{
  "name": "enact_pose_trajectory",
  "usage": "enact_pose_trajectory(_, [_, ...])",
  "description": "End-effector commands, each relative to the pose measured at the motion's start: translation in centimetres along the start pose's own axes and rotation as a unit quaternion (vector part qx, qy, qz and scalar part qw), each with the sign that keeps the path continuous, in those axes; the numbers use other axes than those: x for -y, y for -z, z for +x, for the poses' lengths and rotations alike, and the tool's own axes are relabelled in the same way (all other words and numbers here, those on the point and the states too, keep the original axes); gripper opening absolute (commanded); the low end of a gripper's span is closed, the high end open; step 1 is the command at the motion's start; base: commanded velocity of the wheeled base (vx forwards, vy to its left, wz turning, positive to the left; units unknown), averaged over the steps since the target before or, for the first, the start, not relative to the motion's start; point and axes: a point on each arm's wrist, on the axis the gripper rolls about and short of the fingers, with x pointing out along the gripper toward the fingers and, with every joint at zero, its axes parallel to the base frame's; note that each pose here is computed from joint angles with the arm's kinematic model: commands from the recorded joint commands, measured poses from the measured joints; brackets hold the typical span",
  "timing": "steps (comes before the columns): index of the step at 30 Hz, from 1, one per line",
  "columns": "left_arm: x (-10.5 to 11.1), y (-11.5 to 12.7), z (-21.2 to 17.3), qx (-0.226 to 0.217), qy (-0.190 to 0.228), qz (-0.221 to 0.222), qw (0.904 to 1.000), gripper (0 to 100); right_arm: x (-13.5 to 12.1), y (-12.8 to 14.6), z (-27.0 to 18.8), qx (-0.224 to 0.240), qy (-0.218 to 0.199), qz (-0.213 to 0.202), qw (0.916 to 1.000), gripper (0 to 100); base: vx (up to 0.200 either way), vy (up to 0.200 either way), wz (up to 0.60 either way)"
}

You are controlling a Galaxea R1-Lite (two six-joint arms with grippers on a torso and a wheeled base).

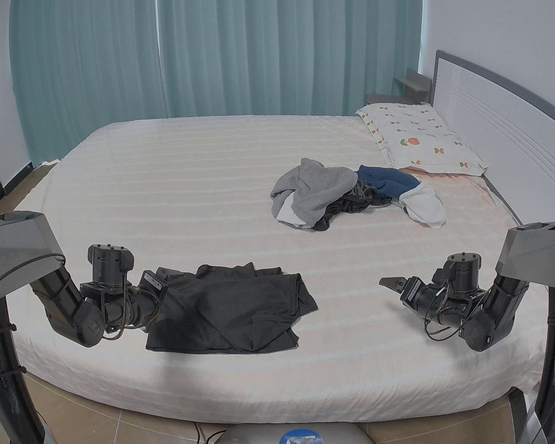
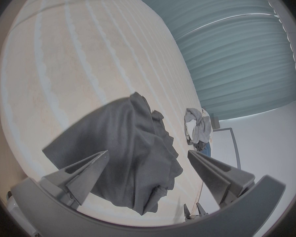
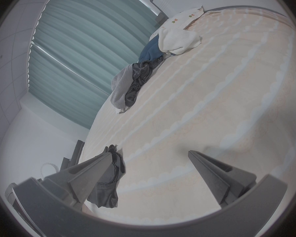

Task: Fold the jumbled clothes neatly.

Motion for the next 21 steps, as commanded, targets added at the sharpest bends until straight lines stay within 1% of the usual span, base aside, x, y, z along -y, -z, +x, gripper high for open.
enact_pose_trajectory(1, [-0.5,-0.4,0.4,-0.001,-0.005,-0.006,1.0000,100,-0.5,0.5,0.1,0.002,0.003,-0.010,0.9999,100,0.000,0.200,0.00])
enact_pose_trajectory(4, [-0.5,-0.4,0.5,-0.001,-0.005,-0.003,1.0000,100,-0.8,0.9,0.2,-0.001,0.002,-0.013,0.9999,100,0.000,0.200,0.00])
enact_pose_trajectory(6, [-0.5,-0.4,0.5,-0.001,-0.005,-0.001,1.0000,100,-1.6,1.6,0.2,-0.011,-0.004,-0.020,0.9997,100,0.000,0.200,0.00])
enact_pose_trajectory(7, [-0.5,-0.4,0.5,-0.001,-0.005,-0.001,1.0000,100,-1.6,1.6,0.2,-0.011,-0.004,-0.020,0.9997,100,0.000,0.200,0.00])
enact_pose_trajectory(8, [-0.5,-0.4,0.5,-0.001,-0.005,-0.001,1.0000,100,-2.3,2.1,0.2,-0.009,-0.006,-0.027,0.9996,100,0.000,0.200,0.00])
enact_pose_trajectory(11, [-0.5,-0.3,0.5,-0.001,-0.006,-0.002,1.0000,100,-2.4,2.2,0.4,-0.005,-0.002,-0.033,0.9994,100,0.000,0.200,0.00])
enact_pose_trajectory(12, [-0.5,-0.3,0.6,-0.001,-0.006,0.000,1.0000,100,-2.5,2.8,0.7,-0.009,0.001,-0.056,0.9984,100,0.000,0.200,0.00])
enact_pose_trajectory(14, [-0.5,-0.2,0.6,-0.001,-0.007,0.000,1.0000,100,-2.8,3.0,0.7,-0.009,0.000,-0.072,0.9974,100,0.000,0.200,0.00])
enact_pose_trajectory(17, [-0.6,-0.2,0.6,-0.001,-0.008,0.000,1.0000,100,-3.1,3.4,0.9,-0.006,0.005,-0.085,0.9964,100,0.000,0.200,0.00])
enact_pose_trajectory(20, [-0.5,-0.2,0.6,-0.001,-0.007,0.000,1.0000,100,-3.5,3.9,1.1,0.002,0.014,-0.103,0.9946,100,0.000,0.200,0.00])
enact_pose_trajectory(21, [-0.6,-0.2,0.6,-0.001,-0.008,0.000,1.0000,100,-4.0,4.2,1.2,0.015,0.023,-0.122,0.9922,100,0.000,0.200,0.00])
